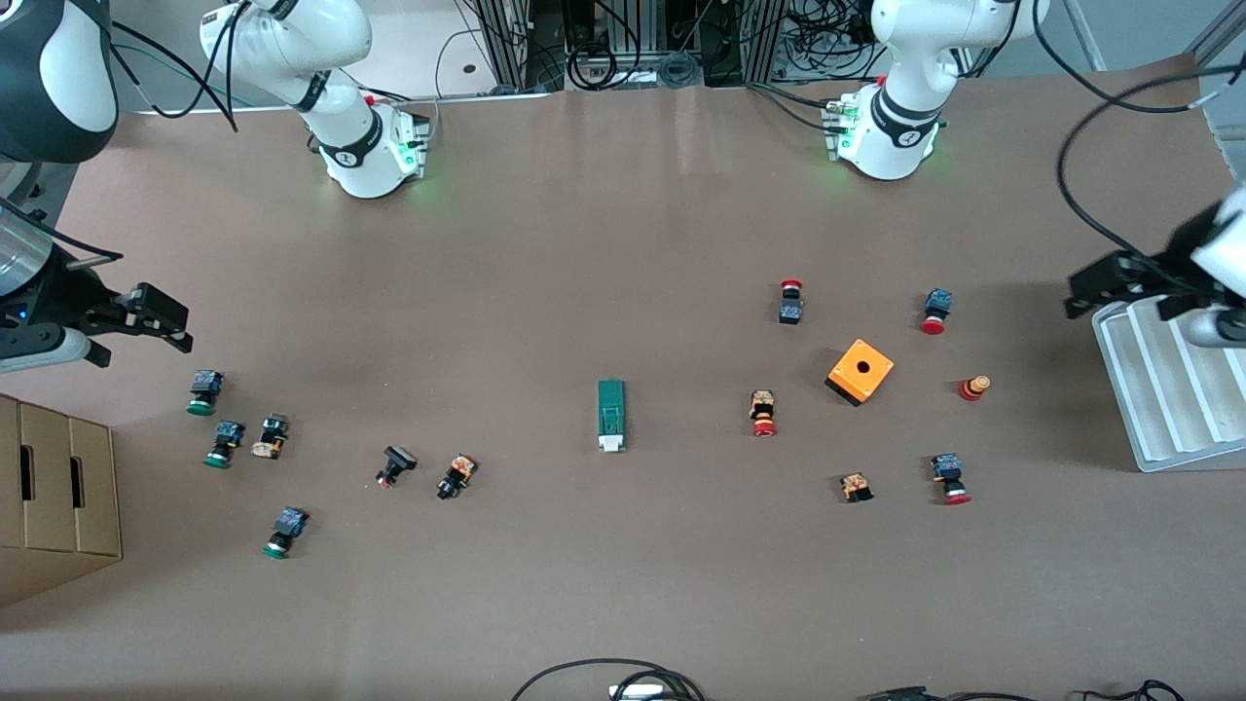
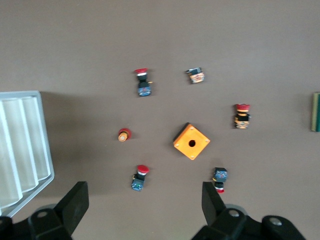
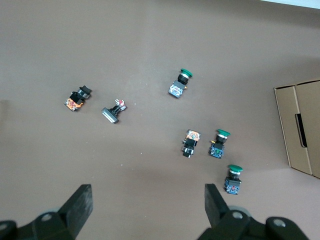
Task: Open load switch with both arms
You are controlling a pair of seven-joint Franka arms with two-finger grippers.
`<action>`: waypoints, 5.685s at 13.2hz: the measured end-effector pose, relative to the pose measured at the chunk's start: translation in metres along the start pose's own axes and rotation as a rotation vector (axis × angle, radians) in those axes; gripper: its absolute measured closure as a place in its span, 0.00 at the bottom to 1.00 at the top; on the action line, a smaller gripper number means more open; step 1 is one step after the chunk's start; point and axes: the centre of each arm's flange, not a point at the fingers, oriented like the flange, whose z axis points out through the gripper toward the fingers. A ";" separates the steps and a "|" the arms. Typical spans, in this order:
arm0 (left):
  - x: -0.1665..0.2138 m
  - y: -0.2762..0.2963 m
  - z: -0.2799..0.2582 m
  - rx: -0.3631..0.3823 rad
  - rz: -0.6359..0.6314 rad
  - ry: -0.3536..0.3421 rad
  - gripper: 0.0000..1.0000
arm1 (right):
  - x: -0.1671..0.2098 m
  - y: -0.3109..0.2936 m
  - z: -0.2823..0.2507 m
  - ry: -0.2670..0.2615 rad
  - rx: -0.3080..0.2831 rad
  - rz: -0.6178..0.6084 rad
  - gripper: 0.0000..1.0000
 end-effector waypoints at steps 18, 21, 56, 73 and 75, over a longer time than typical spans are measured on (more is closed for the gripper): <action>-0.097 0.352 -0.024 0.083 -0.123 0.373 0.00 | 0.002 -0.004 -0.003 0.007 -0.001 -0.008 0.00; -0.127 0.410 -0.003 0.119 -0.197 0.455 0.00 | 0.002 -0.004 -0.003 0.007 -0.001 -0.008 0.00; -0.192 0.566 0.446 0.075 -0.237 1.269 0.02 | 0.091 -0.163 0.135 -0.140 0.117 0.332 0.00; -0.157 0.531 0.563 0.070 -0.192 1.302 0.00 | 0.120 -0.375 0.249 -0.160 0.193 1.199 0.00; -0.155 0.532 0.570 0.067 -0.196 1.300 0.00 | 0.116 -0.383 0.258 -0.181 0.181 1.276 0.00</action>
